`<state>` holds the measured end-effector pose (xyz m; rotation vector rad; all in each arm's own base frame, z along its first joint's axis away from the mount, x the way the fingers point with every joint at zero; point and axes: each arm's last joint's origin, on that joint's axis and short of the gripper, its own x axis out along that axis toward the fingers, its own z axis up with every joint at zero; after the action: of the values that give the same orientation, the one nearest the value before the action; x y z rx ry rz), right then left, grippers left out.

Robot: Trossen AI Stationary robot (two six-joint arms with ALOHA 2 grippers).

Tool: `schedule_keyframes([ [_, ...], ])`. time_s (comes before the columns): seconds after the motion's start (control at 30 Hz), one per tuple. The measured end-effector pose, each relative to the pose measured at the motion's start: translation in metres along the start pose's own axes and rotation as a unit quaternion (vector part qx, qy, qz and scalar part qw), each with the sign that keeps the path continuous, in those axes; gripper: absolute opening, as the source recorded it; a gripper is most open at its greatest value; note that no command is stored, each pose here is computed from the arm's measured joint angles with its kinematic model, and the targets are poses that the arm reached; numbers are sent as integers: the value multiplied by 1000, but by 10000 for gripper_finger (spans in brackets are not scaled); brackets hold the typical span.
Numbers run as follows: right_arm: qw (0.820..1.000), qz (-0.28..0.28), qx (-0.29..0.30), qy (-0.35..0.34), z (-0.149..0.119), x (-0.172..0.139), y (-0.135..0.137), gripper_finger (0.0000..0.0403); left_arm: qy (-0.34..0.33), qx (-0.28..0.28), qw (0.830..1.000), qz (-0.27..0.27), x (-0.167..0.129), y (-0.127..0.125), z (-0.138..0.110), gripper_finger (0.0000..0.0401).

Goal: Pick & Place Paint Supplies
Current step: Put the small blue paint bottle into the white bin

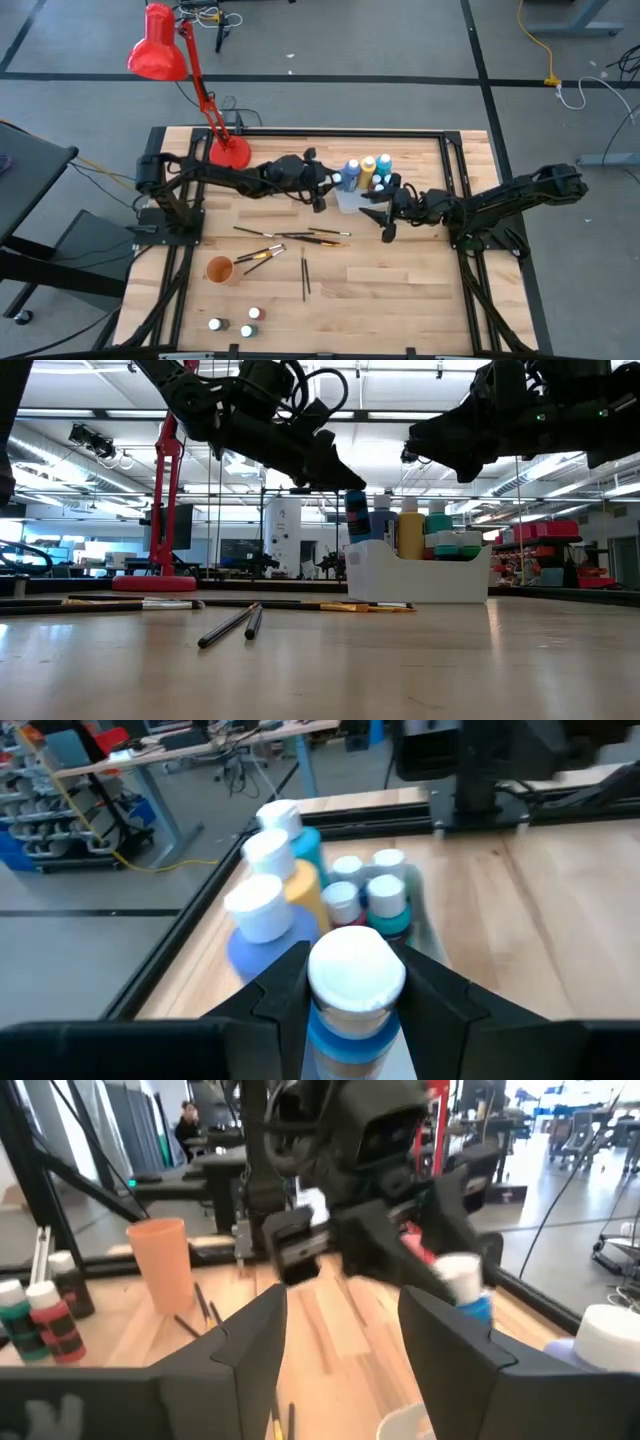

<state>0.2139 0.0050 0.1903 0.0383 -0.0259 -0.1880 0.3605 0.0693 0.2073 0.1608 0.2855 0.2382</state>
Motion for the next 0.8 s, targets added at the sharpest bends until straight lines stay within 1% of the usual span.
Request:
schedule_keyframes([
  [0.1,1000,0,0,-2,0,0,0,197,0,-3,1000,3,0,7,-1,128],
  [0.23,1000,-1,0,-3,0,0,0,197,-5,-26,1000,-5,4,11,-5,129],
  [0.37,1000,-2,-7,-5,1,0,0,197,2,-23,1000,-4,16,7,-20,131],
  [0.47,1000,-1,-7,-5,1,0,0,197,26,-9,999,23,23,6,-34,129],
  [0.53,1000,-1,-7,-5,1,0,0,197,31,-13,998,45,24,8,-36,129],
  [0.7,1000,-1,-7,-2,0,0,0,197,53,-7,997,57,24,15,-40,138],
  [0.8,1000,-1,-7,-2,0,0,0,197,57,-27,996,58,25,21,-44,140],
])
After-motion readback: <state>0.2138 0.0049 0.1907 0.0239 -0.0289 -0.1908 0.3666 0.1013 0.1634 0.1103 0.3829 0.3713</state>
